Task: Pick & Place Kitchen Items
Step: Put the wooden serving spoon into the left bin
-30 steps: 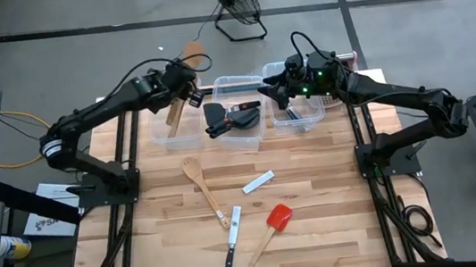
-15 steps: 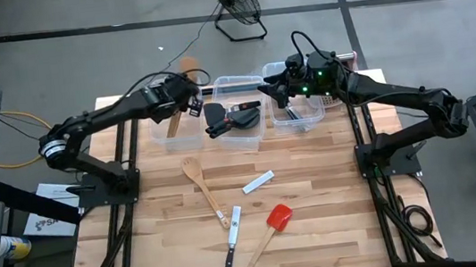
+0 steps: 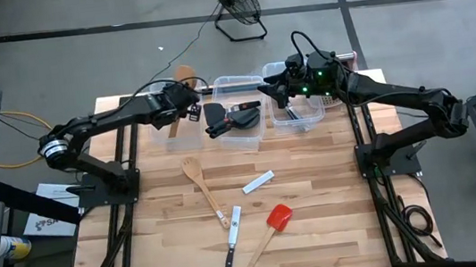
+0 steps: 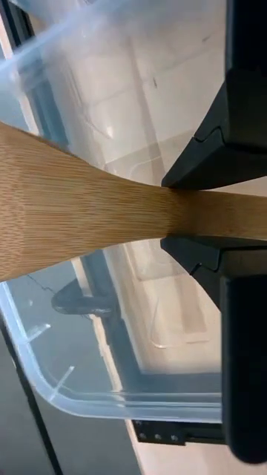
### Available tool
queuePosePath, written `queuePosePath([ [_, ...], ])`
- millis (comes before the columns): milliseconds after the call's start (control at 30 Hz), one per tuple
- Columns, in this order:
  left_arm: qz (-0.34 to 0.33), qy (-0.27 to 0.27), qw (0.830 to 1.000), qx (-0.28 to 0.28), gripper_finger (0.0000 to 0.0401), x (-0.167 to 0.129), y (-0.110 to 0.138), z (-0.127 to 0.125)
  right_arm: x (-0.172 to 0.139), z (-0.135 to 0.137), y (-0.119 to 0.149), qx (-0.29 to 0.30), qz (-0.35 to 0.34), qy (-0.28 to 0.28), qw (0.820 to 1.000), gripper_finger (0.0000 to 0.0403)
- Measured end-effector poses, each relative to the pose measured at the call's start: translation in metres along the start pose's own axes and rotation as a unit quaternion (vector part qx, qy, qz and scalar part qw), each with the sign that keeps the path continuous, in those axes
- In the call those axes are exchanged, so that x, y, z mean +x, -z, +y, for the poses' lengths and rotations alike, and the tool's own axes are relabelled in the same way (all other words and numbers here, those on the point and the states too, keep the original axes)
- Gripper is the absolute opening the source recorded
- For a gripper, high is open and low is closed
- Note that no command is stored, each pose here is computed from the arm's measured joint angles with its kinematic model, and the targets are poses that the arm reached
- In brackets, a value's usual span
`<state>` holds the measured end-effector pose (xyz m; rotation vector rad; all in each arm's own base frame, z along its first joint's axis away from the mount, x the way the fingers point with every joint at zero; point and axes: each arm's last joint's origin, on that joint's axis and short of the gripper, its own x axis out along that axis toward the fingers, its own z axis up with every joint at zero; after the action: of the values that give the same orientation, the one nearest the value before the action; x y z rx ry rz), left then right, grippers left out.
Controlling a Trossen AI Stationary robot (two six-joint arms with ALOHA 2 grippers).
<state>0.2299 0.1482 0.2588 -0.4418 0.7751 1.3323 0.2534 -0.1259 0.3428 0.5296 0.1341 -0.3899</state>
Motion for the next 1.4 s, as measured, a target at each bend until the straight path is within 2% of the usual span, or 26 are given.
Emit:
queuePosePath([
  [733, 0.005, -0.011, 1.0, 0.006, 0.0077, 0.013, 0.017, 0.001, 0.0, 0.0, 0.0, -0.007, 0.0, -0.001, 1.0, 0.0235],
  [967, 0.01, -0.013, 1.0, 0.009, 0.0114, 0.013, 0.018, 0.002, 0.0, 0.0, 0.0, -0.011, 0.0, -0.002, 1.0, 0.0235],
  [1400, 0.019, -0.01, 1.0, 0.014, 0.0119, 0.013, 0.019, 0.002, 0.0, 0.0, 0.0, -0.014, 0.0, -0.002, 1.0, 0.0235],
])
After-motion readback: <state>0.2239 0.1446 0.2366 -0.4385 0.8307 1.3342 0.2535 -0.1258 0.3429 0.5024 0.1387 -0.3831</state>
